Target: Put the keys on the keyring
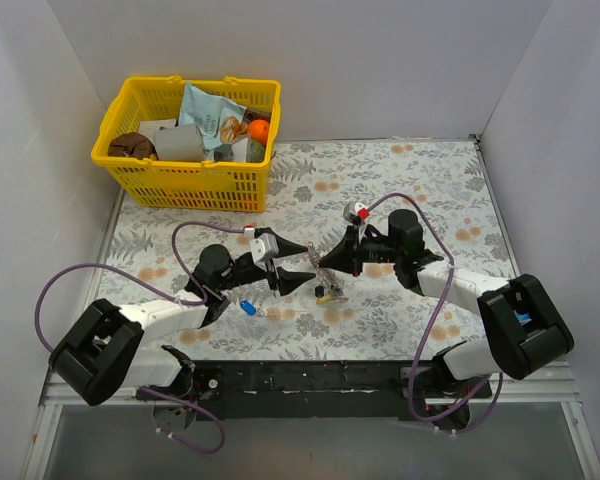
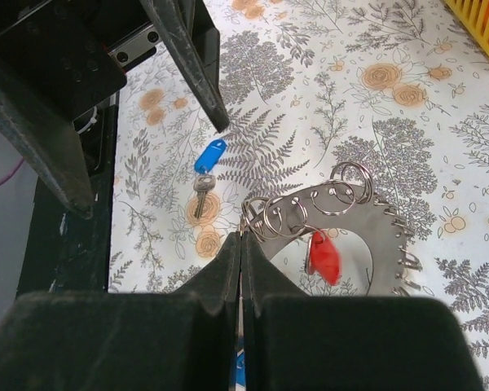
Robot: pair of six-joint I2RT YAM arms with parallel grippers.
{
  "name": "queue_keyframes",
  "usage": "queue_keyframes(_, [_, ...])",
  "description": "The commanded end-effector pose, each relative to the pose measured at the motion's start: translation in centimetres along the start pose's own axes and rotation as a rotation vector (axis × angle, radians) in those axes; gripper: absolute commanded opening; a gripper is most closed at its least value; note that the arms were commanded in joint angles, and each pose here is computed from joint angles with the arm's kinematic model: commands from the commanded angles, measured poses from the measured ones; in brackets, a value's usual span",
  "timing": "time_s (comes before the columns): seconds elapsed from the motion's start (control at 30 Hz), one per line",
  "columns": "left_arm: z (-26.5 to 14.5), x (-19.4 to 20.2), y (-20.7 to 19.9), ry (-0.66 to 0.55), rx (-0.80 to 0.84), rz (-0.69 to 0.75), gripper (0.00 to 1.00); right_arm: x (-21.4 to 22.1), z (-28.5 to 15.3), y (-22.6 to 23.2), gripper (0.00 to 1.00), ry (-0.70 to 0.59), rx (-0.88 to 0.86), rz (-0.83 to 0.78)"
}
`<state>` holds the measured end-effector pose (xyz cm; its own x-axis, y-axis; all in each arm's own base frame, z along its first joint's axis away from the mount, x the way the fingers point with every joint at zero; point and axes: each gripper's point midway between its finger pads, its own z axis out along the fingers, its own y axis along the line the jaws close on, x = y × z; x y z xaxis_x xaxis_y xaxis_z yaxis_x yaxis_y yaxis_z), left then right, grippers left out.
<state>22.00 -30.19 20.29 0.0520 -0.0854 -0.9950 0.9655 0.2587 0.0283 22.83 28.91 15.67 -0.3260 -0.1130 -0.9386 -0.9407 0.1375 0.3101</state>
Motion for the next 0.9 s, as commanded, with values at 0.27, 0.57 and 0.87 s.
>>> queue_keyframes(0.27, [-0.8,0.2,-0.3,-0.044,0.051,-0.039,0.61,-2.9,0.4,1.7,0.01,-0.205,-0.112,-0.097])
queue_keyframes(0.57, [-1.8,1.3,-0.7,-0.014,0.064,-0.052,0.58,-2.3,0.6,2.2,0.01,-0.228,-0.165,-0.066])
queue_keyframes(0.87, [-1.9,1.9,-1.4,0.005,0.121,-0.047,0.47,-2.6,0.4,2.5,0.01,-0.232,-0.168,-0.087])
